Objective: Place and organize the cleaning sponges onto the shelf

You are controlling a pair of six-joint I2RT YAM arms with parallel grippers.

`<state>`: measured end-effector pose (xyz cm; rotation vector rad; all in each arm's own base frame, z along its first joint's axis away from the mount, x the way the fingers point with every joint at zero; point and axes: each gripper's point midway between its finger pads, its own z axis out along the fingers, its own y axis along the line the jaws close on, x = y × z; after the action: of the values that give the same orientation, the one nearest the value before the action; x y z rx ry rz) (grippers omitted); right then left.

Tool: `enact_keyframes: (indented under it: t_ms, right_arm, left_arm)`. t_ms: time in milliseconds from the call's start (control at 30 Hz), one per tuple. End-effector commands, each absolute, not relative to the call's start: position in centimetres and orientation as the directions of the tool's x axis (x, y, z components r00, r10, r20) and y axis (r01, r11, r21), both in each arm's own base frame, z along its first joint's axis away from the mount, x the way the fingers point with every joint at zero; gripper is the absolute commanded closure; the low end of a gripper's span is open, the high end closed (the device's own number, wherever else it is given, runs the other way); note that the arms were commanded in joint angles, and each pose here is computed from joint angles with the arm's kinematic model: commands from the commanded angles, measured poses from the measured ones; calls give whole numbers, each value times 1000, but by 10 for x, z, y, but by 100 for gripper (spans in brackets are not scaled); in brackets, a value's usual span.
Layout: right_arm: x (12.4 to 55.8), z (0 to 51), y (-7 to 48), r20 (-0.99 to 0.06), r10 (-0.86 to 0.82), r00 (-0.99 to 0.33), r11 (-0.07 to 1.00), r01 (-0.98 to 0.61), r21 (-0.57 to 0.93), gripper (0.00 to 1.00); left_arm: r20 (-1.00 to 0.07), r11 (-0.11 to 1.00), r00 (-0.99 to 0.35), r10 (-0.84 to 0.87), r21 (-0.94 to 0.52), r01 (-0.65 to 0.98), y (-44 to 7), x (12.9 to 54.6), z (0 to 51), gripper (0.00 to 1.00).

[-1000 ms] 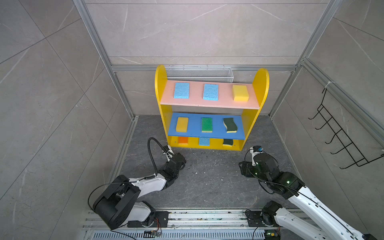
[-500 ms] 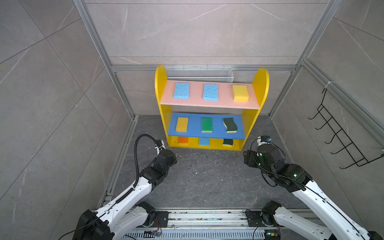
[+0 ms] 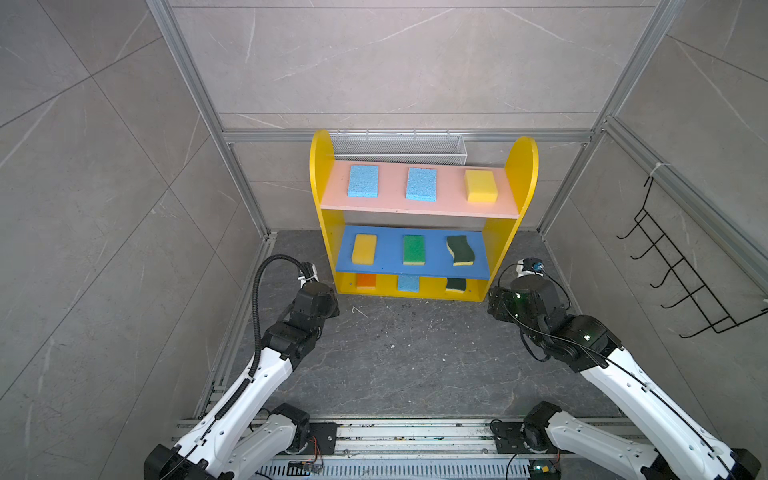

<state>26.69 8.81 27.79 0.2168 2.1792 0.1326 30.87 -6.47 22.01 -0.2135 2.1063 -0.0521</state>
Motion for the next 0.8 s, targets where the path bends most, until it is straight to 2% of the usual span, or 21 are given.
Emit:
enact_keyframes:
  t_ms: [0,200,367,567,767]
  right_arm:
    - [272,287,85,-817,194,-543,981,116,156,29]
    - [277,293,77,-844,153,-514,986,137,96,25]
    - [288,300,75,-860,105,-499,989,145,36,21]
    - [308,295,73,-851,69,-520,988,156,-15,17]
    - [331,289,64,-831,94,-548,987,158,7,17]
  left_arm:
    - [-861,988,-489,-141,-94,-120,-56,307,240,46]
    - [-872,986,-468,-144,-88,-139,-48,316,253,41]
    - [-888,998,-456,-59,-60,-12,-65,340,267,30]
    - [-893,996,-445,-66,-88,30,-62,376,279,26]
    - [-905,995,-419,-70,-95,41,-56,393,290,23]
